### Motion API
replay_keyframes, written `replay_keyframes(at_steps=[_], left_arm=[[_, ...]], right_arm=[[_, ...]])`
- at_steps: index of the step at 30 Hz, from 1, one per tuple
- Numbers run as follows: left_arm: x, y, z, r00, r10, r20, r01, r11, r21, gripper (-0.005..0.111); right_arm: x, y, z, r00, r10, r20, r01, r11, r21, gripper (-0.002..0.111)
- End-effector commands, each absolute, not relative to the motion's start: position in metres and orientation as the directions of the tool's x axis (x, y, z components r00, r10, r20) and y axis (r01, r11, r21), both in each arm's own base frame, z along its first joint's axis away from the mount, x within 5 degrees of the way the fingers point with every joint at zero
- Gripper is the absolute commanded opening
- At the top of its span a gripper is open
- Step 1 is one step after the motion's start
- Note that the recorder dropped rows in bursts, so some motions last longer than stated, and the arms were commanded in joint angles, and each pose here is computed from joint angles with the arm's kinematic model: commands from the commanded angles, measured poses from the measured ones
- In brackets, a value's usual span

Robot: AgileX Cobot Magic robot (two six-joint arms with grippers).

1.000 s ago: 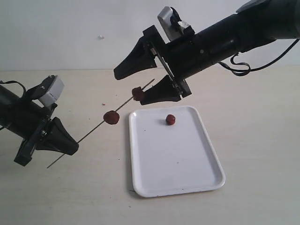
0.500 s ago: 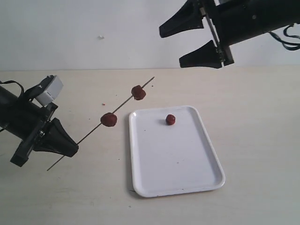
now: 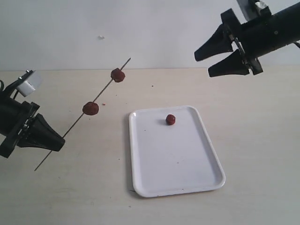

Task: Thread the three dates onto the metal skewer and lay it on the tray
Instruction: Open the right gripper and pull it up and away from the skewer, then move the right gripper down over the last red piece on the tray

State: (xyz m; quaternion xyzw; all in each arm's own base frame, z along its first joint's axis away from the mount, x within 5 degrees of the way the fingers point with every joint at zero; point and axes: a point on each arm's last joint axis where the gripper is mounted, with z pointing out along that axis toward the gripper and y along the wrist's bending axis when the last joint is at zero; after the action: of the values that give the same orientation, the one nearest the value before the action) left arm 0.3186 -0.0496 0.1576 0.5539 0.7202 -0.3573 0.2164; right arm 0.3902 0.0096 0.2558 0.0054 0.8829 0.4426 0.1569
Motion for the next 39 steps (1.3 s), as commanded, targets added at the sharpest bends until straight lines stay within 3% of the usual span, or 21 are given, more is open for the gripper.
replay_keyframes(at_steps=[1, 7, 12, 25, 30, 39], left_arm=[[0.319, -0.051, 0.163, -0.345, 0.611, -0.713, 0.935, 0.163, -0.314, 0.0], [0.319, -0.051, 0.163, -0.417, 0.593, -0.689, 0.906, 0.21, -0.367, 0.0], [0.319, -0.051, 0.163, -0.428, 0.596, -0.679, 0.901, 0.216, -0.377, 0.0], [0.32, -0.052, 0.165, -0.437, 0.574, -0.693, 0.898, 0.225, -0.379, 0.0], [0.321, -0.052, 0.165, -0.437, 0.573, -0.694, 0.897, 0.226, -0.379, 0.0], [0.322, -0.053, 0.166, -0.444, 0.555, -0.704, 0.895, 0.232, -0.381, 0.0]], right_arm=[[0.401, 0.008, 0.252, -0.923, -0.154, -0.352, -0.328, 0.792, 0.515, 0.06], [0.415, 0.031, 0.253, -0.725, -0.534, -0.435, -0.632, 0.767, 0.111, 0.06], [0.419, 0.053, 0.233, -0.607, -0.748, -0.27, -0.751, 0.65, -0.115, 0.059], [0.441, 0.105, 0.172, -0.469, -0.862, -0.19, -0.816, 0.506, -0.279, 0.053], [0.452, 0.108, 0.159, -0.512, -0.816, -0.269, -0.755, 0.577, -0.311, 0.052], [0.455, 0.108, 0.135, -0.587, -0.763, -0.269, -0.716, 0.645, -0.266, 0.052]])
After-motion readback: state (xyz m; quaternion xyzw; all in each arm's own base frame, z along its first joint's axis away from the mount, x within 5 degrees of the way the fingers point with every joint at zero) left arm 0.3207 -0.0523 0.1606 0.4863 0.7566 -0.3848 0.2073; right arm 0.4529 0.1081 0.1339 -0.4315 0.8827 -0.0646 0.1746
